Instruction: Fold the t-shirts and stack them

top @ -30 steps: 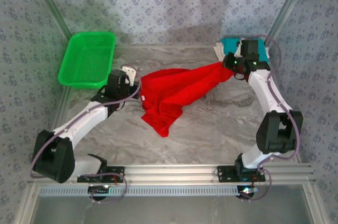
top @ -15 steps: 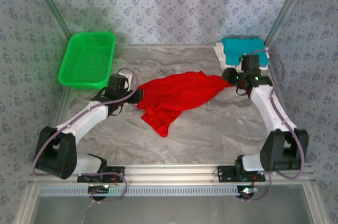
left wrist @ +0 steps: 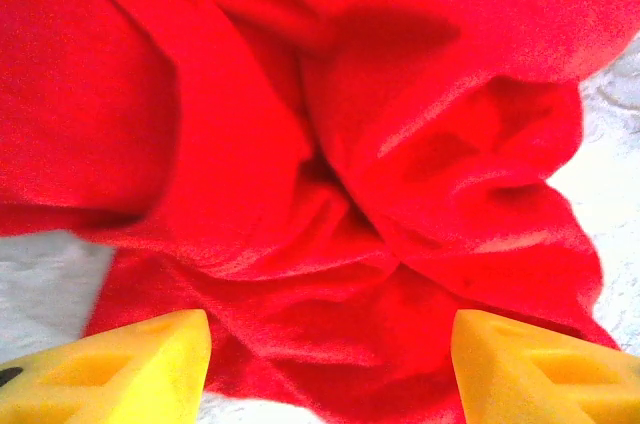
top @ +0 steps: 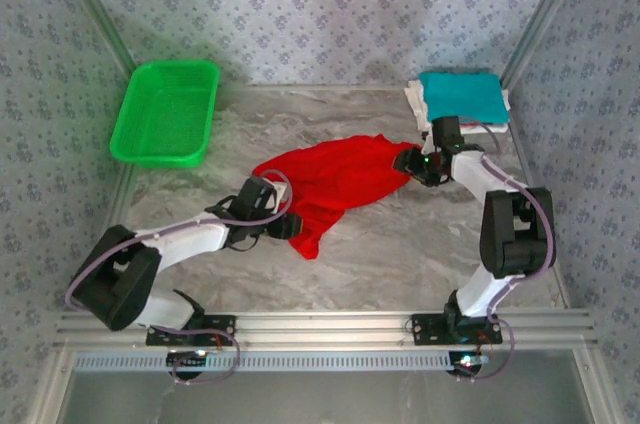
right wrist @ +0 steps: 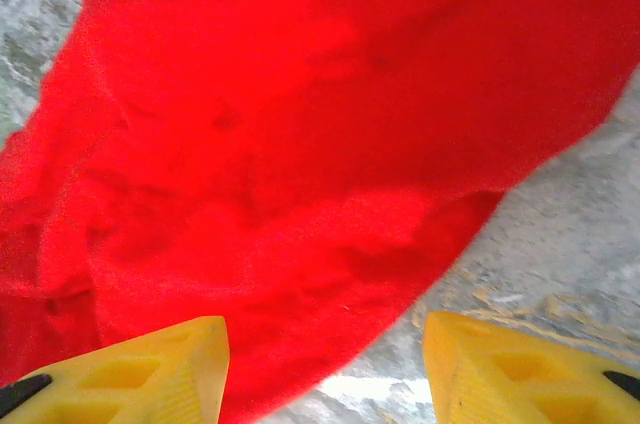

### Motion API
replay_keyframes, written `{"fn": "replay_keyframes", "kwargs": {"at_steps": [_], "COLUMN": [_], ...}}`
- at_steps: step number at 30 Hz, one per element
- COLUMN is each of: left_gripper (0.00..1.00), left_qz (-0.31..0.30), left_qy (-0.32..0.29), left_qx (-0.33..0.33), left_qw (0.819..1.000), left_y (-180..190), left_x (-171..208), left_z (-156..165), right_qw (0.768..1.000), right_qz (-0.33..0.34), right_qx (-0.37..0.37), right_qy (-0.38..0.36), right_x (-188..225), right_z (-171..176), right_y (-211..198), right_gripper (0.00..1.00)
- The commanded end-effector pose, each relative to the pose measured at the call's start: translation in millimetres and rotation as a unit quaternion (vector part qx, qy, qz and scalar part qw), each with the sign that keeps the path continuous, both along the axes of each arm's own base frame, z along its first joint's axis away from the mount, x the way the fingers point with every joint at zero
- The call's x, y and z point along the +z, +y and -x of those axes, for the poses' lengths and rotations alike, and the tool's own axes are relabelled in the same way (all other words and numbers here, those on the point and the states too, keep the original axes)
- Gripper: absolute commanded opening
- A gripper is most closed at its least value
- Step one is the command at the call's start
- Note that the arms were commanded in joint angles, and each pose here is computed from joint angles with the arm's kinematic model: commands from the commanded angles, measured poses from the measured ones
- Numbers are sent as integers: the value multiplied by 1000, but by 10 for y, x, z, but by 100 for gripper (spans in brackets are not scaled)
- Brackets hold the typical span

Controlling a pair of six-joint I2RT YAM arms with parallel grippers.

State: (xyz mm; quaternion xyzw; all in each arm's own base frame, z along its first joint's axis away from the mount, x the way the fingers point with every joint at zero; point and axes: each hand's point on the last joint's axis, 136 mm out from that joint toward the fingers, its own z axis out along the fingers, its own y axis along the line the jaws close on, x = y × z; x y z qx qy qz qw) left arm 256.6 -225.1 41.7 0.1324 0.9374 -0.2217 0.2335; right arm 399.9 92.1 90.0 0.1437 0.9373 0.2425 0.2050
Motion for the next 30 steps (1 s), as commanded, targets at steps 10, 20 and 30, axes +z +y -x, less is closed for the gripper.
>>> {"fn": "replay_keyframes", "kwargs": {"at_steps": [10,20,30], "left_gripper": [0,0,0], "left_qz": [-48,-11,9], "left_qy": [-38,-84,-107], "left_qx": [36,122,147], "left_qw": [997,989,983], "left_y": [34,614,759], "left_x": [-32,711,1112], "left_z": [-346,-349,-360], "right_qw": [999,997,999], "right_qz": [-24,11,-27], "right_qx": [-13,-67,-3], "right_qy": [-37,36,33], "right_x": [287,-160,-336], "right_z": [-110,162,-127], "right_y": [-81,-360,133], "right_gripper": [55,55,52]}}
